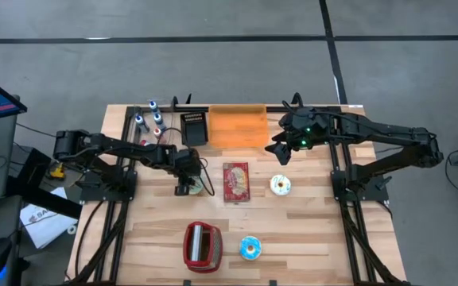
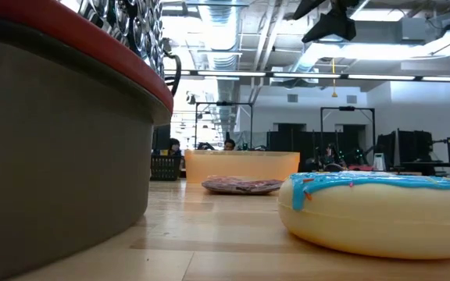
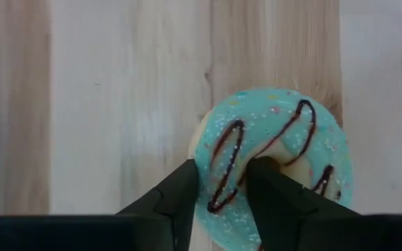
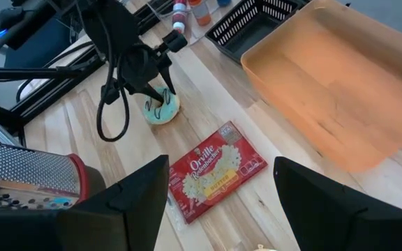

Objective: Pick & Place Food Item
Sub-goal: Put the light blue donut into the black bin

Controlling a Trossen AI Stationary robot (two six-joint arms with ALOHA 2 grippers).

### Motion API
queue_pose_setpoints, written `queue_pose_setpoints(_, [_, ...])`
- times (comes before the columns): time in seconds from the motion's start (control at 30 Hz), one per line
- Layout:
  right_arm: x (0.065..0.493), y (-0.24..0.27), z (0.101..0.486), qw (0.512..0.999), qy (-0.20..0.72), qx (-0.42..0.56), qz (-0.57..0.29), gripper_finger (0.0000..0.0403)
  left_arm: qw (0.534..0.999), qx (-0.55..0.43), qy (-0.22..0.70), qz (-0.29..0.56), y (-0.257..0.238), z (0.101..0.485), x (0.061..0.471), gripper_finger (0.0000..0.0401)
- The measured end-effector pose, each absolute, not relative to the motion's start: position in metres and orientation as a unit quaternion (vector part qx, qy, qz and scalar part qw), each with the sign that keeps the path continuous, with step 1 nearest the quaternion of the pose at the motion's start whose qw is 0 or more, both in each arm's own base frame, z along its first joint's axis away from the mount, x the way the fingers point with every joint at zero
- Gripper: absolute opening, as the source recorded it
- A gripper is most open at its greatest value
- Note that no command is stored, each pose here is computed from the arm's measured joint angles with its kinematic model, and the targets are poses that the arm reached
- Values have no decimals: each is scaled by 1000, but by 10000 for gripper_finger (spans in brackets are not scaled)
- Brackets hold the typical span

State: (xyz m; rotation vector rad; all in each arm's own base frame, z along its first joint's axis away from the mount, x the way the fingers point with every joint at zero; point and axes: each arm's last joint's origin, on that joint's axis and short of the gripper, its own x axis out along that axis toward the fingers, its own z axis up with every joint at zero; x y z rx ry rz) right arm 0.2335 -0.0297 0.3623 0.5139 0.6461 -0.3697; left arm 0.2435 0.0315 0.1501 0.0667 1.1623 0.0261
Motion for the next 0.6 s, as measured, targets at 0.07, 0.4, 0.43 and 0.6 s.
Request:
queue_pose_setpoints(0.07, [234, -30, 362, 899, 312, 248, -179, 249, 841, 29, 541, 17, 33, 153, 243, 112])
queue_pose_setpoints(0.4, [234, -30, 362, 900, 311, 248, -179, 249, 883, 67, 444, 136, 43, 206, 223, 113])
queue_pose_setpoints(0.43, [234, -30, 362, 900, 312, 246, -179, 249, 886, 78, 431, 154, 45, 211, 221, 112])
queue_pose_setpoints(0.6, [234, -30, 363, 902, 311, 240, -181, 249, 875, 104, 391, 265, 65, 233, 212, 111])
